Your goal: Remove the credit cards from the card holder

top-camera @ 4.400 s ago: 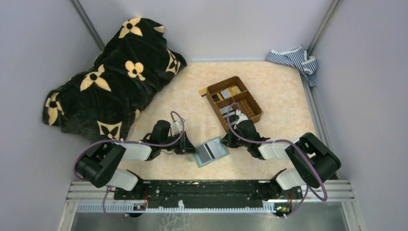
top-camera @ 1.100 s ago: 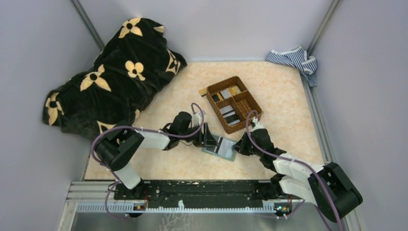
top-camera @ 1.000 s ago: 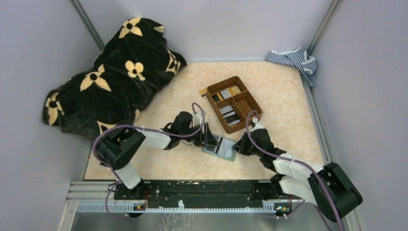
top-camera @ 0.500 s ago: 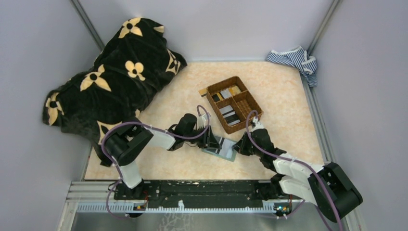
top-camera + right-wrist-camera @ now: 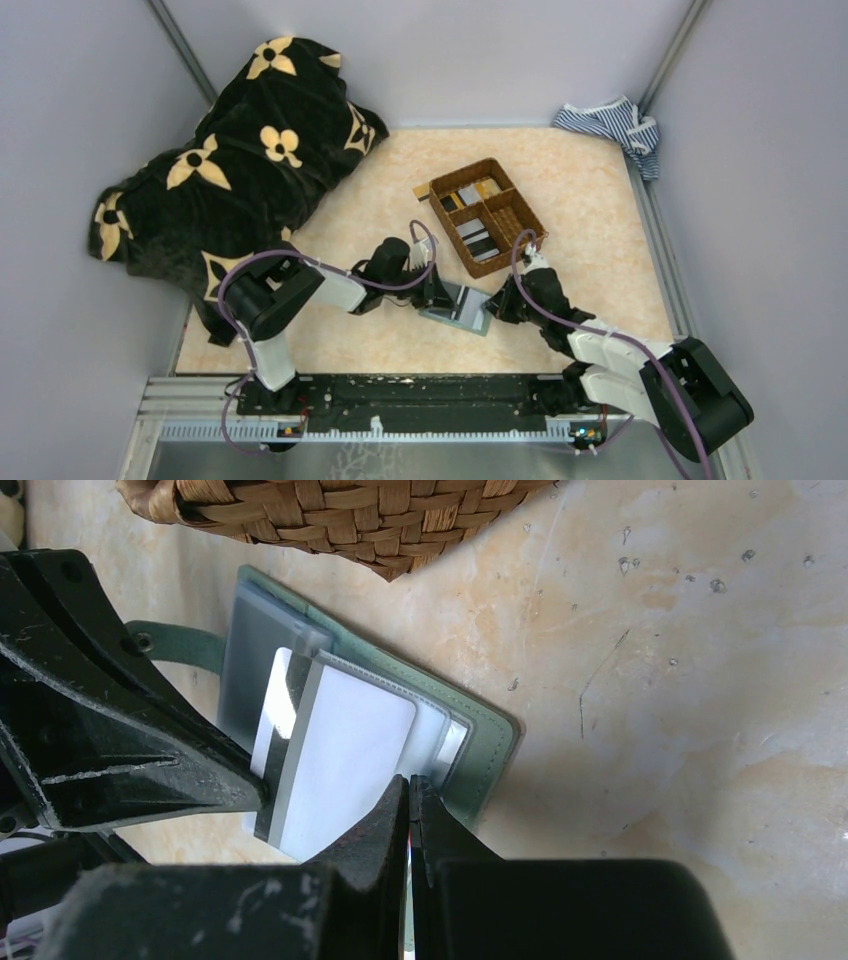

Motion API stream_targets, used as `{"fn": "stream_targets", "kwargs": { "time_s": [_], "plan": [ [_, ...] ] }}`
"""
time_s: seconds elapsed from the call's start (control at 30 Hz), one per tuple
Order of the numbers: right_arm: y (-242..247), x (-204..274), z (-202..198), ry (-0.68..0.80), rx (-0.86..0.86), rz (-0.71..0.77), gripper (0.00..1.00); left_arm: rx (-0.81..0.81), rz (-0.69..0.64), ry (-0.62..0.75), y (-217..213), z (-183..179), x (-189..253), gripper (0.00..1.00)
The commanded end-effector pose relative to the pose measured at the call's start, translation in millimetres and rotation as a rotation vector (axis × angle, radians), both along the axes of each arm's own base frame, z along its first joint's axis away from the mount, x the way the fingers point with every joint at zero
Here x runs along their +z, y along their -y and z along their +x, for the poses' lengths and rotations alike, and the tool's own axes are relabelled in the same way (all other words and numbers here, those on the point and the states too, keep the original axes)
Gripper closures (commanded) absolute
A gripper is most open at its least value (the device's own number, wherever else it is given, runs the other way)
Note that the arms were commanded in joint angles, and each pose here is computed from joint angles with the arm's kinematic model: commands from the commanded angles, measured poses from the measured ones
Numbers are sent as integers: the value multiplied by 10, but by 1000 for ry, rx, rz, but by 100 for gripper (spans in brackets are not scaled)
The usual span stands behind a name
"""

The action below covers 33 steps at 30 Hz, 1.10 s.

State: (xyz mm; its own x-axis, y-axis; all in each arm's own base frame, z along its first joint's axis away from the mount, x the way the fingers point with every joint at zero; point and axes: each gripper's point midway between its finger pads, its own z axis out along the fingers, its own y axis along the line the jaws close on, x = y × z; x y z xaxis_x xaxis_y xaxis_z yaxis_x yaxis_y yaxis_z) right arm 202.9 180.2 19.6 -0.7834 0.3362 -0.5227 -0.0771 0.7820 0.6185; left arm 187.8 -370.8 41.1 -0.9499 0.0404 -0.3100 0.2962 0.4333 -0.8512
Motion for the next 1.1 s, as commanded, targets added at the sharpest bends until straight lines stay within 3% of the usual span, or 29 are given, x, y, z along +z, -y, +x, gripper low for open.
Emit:
{"fn": "stream_targets", "kwargs": {
  "time_s": [0.0,0.43,0.77,0.9,1.07],
  "plan": [
    [103,-219,-158,-72,-2,-48,100,-31,-40,23,25,-59,57,100],
    [60,-279,-146,-84,5,-34,100,13,-3,60,-358,-30,136,100],
    [46,-290,-63,-69,8,-53,100,145,5,159,-937,256,404,100],
    [0,-85,46,6,18,-36,100,164,-71,253,-989,298,759,100],
    [-182,542,167,202,99,64,100,99,-278,325,-903,134,1198,100]
  ]
}}
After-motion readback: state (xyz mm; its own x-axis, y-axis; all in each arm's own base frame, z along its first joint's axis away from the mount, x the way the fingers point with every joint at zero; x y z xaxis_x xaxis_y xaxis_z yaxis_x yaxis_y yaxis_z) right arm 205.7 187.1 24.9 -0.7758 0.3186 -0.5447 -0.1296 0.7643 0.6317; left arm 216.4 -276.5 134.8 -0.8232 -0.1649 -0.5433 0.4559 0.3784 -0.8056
